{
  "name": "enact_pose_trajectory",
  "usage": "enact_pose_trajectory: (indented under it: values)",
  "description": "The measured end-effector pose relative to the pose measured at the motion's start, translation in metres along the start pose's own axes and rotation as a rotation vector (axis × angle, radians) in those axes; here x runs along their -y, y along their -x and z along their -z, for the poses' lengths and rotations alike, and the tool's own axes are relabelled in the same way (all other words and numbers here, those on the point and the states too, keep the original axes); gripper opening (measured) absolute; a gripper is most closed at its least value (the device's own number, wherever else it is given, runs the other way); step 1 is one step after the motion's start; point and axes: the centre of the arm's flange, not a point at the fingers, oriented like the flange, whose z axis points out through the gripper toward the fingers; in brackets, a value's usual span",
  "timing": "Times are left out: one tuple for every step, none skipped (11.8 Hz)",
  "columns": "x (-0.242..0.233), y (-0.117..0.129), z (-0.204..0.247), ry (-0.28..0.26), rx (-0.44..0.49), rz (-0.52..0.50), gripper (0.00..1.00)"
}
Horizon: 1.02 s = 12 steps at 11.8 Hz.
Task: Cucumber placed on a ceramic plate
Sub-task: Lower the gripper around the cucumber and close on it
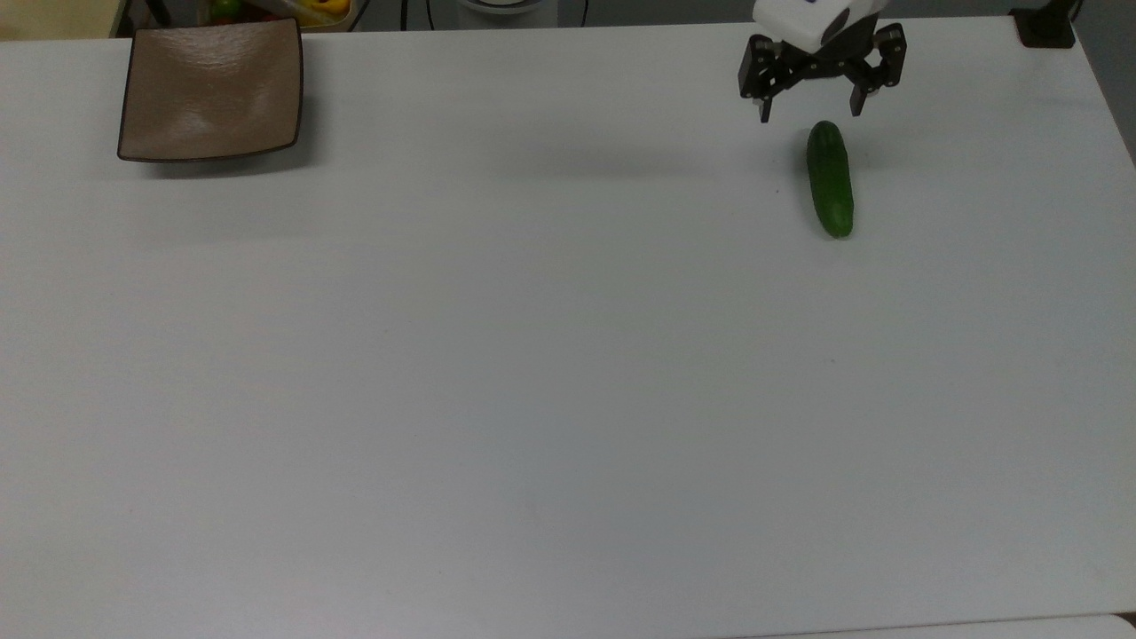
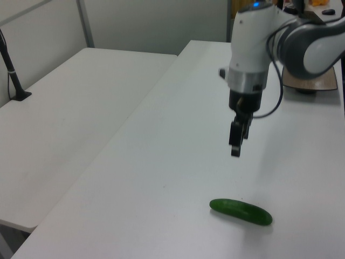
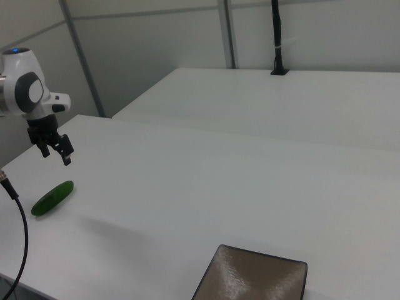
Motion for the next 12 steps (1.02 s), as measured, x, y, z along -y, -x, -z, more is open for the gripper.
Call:
enact_pose_trajectory:
  values:
    - [0.006, 0.001, -0.015, 0.005, 0.019, 0.01, 1.0]
    - [0.015, 0.004, -0.031, 0.007, 0.033, 0.026, 1.0]
    - [0.027, 0.007, -0.048, 0.001, 0.04, 0.046, 1.0]
    - [0.038, 0.01, -0.065, -0.002, 0.044, 0.065, 1.0]
    - [0.046, 0.013, -0.083, 0.006, 0.05, 0.086, 1.0]
    - [0.053, 0.014, -0.1, 0.017, 0.049, 0.099, 1.0]
    - [0.059, 0.014, -0.114, 0.037, 0.043, 0.098, 1.0]
    - [0.062, 0.015, -0.129, 0.069, 0.039, 0.098, 1.0]
    - [0.067, 0.018, -0.141, 0.095, 0.036, 0.106, 1.0]
    - [0.071, 0.021, -0.15, 0.109, 0.038, 0.115, 1.0]
    - [0.074, 0.024, -0.155, 0.116, 0.041, 0.115, 1.0]
    - [0.074, 0.024, -0.156, 0.122, 0.037, 0.117, 0.95]
